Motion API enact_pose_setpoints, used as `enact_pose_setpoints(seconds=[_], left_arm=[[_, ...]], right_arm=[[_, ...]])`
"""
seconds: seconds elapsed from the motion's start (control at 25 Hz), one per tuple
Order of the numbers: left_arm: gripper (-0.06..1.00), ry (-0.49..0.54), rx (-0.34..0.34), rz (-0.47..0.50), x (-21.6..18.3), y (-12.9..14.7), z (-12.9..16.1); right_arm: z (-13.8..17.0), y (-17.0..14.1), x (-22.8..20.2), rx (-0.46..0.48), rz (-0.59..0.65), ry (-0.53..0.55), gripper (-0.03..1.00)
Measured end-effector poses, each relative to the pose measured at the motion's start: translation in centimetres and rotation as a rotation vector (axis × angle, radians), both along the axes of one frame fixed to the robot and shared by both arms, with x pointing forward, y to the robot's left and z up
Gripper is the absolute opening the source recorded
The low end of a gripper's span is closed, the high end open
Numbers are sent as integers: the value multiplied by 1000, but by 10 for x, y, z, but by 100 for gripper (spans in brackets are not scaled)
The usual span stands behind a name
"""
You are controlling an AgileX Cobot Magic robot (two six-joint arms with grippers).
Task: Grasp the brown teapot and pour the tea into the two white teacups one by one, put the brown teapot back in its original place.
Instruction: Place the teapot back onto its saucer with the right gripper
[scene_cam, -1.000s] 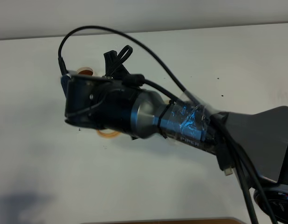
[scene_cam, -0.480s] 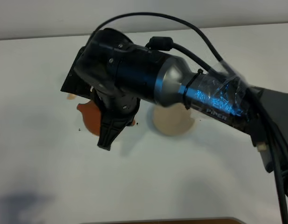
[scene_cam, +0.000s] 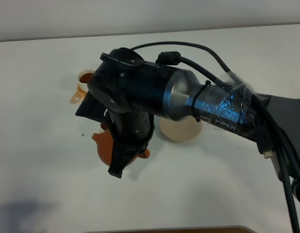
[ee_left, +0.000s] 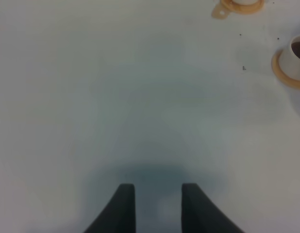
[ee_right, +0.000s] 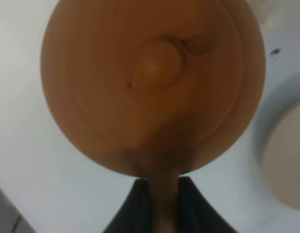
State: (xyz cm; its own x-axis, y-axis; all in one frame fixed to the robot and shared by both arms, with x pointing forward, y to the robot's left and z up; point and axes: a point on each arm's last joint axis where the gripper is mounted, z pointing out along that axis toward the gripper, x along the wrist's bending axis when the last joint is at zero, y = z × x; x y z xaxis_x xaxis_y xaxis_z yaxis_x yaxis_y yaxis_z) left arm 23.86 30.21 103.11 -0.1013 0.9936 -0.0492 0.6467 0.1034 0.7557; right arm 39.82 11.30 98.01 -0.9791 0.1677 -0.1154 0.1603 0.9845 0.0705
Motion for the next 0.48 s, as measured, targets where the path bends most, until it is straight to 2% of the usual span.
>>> enact_pose_setpoints(seconds=[0.12,0.32,0.48], left_arm=[[28,0,0,0,0,0,0],[28,0,0,0,0,0,0],[28,0,0,0,0,0,0]], right_arm=[[-10,-4,-2,-19,-11,13,13],[-17,0,0,36,-8,-9,13],[-16,-1,0,44,-4,-19,13]])
